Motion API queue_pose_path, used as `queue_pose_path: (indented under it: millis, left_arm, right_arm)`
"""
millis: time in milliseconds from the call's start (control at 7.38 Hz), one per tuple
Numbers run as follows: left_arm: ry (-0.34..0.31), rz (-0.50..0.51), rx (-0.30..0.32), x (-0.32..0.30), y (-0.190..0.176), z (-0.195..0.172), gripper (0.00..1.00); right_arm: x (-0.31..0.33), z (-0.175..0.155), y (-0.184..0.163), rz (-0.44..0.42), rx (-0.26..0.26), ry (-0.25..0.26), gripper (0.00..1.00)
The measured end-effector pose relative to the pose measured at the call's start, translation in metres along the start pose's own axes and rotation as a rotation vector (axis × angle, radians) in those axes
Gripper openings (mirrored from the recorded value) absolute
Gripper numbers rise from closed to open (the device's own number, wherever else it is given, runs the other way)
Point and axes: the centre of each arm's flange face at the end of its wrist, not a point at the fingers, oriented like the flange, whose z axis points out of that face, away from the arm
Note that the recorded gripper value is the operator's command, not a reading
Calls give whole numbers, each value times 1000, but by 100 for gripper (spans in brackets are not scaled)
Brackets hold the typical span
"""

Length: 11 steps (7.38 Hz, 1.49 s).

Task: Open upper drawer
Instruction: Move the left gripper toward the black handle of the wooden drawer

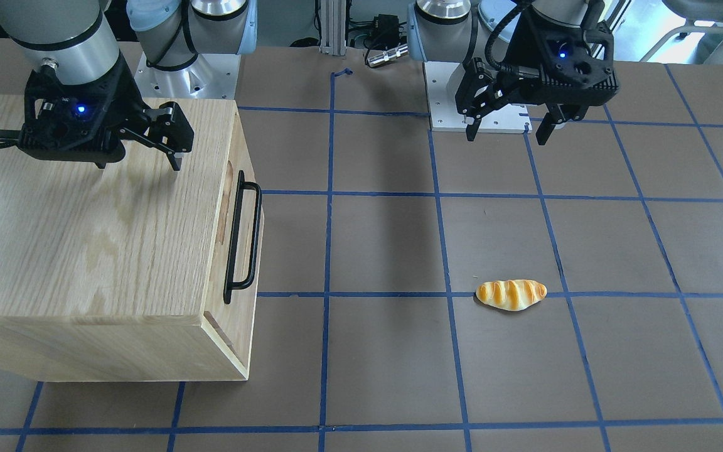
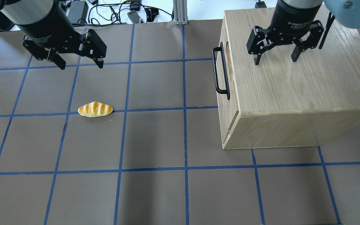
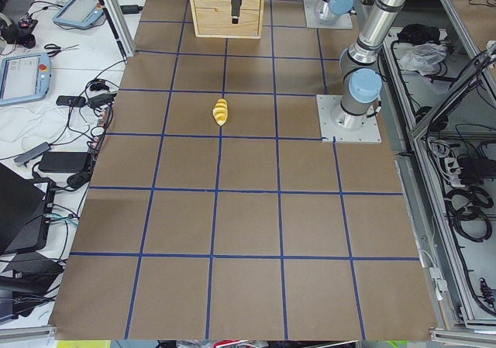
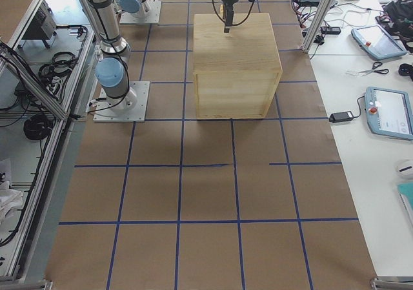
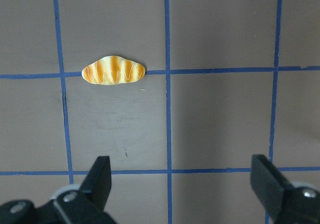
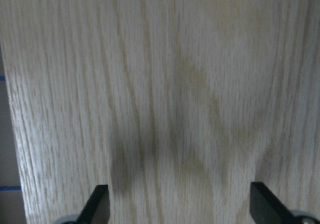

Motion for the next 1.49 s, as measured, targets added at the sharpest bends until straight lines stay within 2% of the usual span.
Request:
queue_pose_path:
  millis: [949,1492]
  left_arm:
    - [8,-11,-5,5,-10,12,100]
    - [95,-28,24,57,-41,54,100]
  right_arm:
    - [0,0,0,0,0,0,100]
    - [0,0,0,1,-1,0,100]
